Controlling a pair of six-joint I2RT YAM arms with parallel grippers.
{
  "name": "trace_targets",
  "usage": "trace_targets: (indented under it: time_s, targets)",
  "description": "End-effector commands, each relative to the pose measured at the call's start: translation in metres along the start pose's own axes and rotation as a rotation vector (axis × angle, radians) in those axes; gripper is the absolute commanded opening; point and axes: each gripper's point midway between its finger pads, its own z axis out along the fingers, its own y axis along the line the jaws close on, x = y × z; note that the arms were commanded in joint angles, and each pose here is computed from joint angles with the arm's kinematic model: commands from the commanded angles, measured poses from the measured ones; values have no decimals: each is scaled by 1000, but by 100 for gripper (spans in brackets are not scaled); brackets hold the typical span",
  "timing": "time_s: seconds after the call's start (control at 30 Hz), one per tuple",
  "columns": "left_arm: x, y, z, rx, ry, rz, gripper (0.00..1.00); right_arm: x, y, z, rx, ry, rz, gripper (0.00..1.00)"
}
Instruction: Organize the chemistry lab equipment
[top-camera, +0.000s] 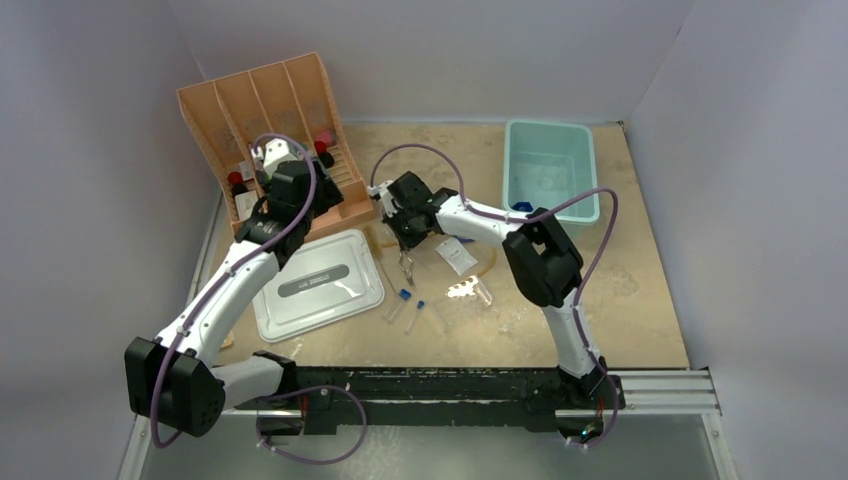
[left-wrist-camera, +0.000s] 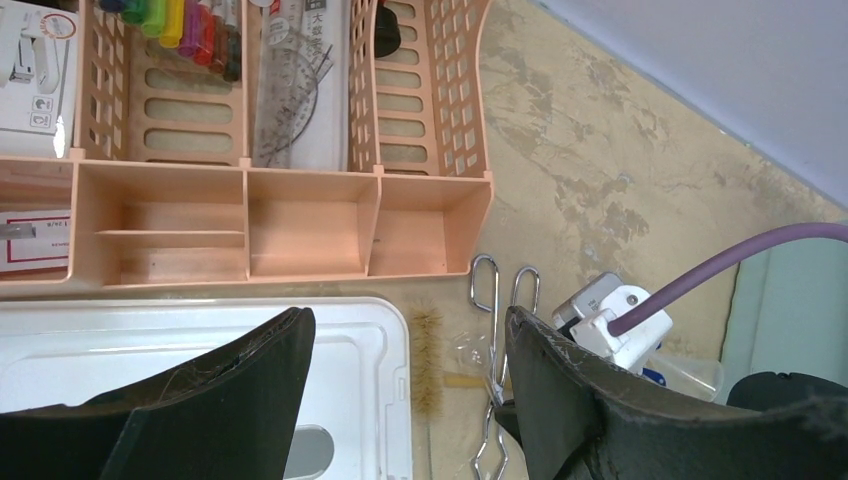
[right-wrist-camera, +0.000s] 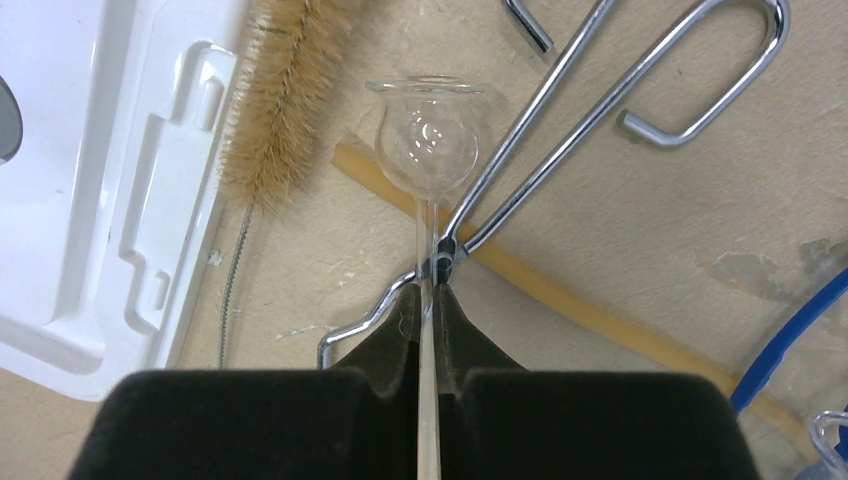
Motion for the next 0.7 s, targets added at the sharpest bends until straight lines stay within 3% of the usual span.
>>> trace_targets:
  time_s: [0.0,0.27,0.67]
  targets:
    - [-8,-7,1,31,-24,-44,69,-18,1,-23,4,-76,36,0]
    - [0,-17,2,87,10,-54,69,-15,-7,-31,41,-86,72,0]
    - [10,-26,8,123,51,-46,68,7,-48,-38,137,-75,266,0]
